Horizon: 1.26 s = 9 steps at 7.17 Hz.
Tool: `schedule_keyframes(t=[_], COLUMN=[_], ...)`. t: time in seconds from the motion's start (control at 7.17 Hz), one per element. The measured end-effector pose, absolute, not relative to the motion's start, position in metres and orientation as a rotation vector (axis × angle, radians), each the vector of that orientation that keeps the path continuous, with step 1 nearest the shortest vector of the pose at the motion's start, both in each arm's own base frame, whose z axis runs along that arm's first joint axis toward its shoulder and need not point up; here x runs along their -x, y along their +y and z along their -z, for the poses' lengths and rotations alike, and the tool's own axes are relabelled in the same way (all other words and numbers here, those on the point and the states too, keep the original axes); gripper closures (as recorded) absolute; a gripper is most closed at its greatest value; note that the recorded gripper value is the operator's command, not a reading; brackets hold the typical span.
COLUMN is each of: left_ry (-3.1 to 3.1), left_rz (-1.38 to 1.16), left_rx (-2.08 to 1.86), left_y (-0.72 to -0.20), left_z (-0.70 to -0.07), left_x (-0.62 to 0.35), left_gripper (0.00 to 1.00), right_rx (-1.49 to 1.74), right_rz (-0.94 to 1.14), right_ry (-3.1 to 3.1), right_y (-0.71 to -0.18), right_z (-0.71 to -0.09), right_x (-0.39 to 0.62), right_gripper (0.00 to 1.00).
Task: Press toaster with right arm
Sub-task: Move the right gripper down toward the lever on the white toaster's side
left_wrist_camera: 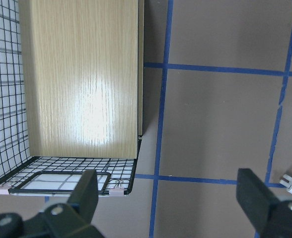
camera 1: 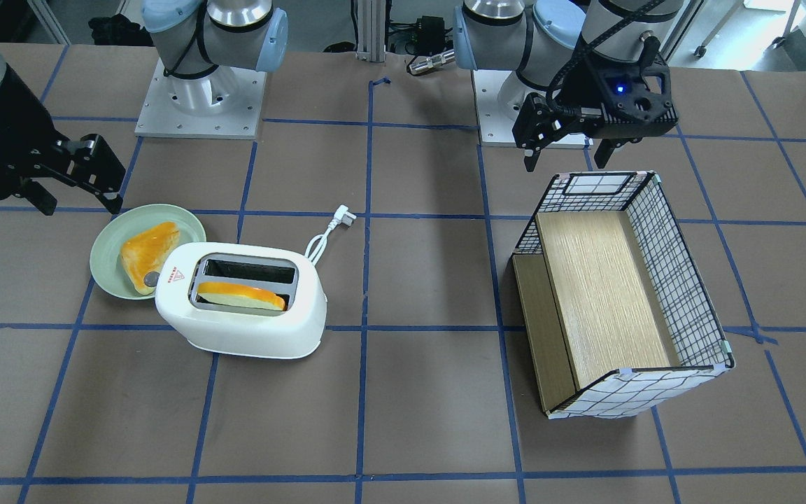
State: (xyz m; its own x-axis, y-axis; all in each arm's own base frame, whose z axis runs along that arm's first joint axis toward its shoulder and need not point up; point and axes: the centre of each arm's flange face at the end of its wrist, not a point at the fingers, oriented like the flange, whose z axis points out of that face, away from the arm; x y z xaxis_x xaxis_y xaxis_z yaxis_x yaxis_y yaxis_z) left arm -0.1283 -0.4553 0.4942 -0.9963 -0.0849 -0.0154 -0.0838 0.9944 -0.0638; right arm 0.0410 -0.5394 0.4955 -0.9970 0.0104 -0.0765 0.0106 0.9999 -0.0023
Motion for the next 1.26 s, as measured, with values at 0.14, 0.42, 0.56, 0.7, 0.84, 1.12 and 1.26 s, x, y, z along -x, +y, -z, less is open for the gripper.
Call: schedule_keyframes(t=[0.14, 0.42, 0.56, 0.7, 0.84, 1.12, 1.26], left_ry=[3.119, 3.119, 3.119, 3.119, 3.119, 3.119, 3.119], left_rz=[0.098, 0.099, 0.099, 0.099, 0.1, 0.1, 0.1], left_rx=[0.132, 0.132, 0.132, 0.132, 0.132, 0.132, 0.132], left_y=[-0.455, -0.455, -0.456, -0.456, -0.455, -0.455, -0.455], left_z=[-0.494, -0.494, -0.494, -0.494, -0.494, -0.494, -0.494], left_x=[0.128, 0.128, 0.128, 0.128, 0.128, 0.128, 0.128], left_gripper=[0.0, 0.0, 0.0, 0.0, 0.0, 0.0, 0.0], right_rx=[-0.007, 0.071, 0.068, 0.052, 0.038, 0.016, 0.021], right_rz=[-0.019, -0.06, -0.092, -0.122, -0.138, -0.143, -0.144], right_ry=[3.052, 2.969, 2.91, 2.865, 2.82, 2.723, 2.695], right_y=[-0.543, -0.558, -0.564, -0.565, -0.564, -0.564, -0.565], right_z=[-0.486, -0.458, -0.436, -0.418, -0.405, -0.386, -0.379], right_x=[-0.033, -0.011, 0.005, 0.012, 0.012, 0.006, 0.005], right_gripper=[0.77, 0.85, 0.9, 0.93, 0.95, 0.96, 0.96])
